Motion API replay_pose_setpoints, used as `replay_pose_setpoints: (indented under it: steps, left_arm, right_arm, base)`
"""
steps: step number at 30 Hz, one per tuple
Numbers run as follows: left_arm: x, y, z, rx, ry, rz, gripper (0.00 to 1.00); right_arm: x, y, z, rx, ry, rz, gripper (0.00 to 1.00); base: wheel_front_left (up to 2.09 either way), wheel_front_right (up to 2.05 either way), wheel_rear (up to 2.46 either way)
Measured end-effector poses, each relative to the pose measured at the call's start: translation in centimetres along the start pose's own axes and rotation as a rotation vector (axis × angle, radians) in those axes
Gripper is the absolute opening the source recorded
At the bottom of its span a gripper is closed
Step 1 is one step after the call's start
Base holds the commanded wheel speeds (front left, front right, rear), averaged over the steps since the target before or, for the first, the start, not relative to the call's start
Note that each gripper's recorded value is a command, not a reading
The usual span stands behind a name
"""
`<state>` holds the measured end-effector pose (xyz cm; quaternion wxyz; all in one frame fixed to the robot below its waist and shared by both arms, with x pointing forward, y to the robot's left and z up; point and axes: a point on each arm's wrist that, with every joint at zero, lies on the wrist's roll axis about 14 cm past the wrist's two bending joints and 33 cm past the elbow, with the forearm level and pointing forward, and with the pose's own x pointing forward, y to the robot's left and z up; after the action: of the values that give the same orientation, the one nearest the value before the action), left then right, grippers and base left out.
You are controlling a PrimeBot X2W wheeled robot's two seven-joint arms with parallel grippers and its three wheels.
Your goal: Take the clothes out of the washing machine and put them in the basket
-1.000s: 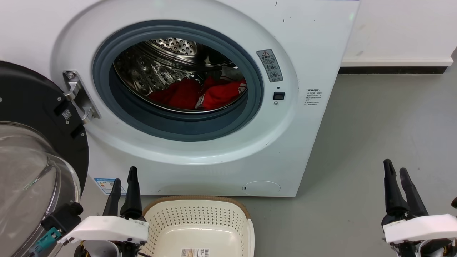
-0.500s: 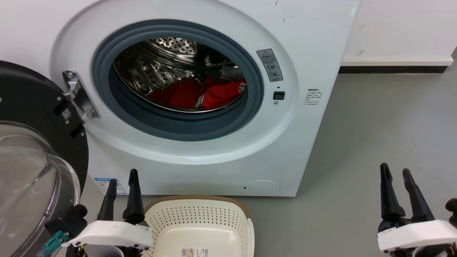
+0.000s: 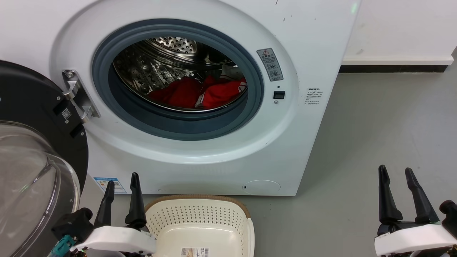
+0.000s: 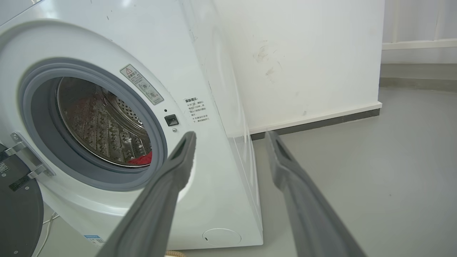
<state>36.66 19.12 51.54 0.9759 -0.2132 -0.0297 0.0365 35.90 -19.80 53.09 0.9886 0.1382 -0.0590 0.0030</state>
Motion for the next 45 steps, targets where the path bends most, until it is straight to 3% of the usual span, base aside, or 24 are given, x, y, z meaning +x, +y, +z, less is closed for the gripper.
replay_pose_setpoints:
  steps: [21, 45]
  left_arm:
    - [-0.4, -0.4, 0.1, 0.183, -0.032, -0.027, 1.00]
    - [-0.8, -1.1, -0.1, 0.339, -0.058, -0.068, 1.00]
  right_arm:
    - [-0.5, 0.3, 0.6, -0.178, -0.032, 0.027, 1.00]
    - [-1.2, 0.7, 0.7, -0.302, -0.047, 0.054, 1.00]
  base:
    - [0.00, 0.00, 0.00]
    - [0.00, 0.00, 0.00]
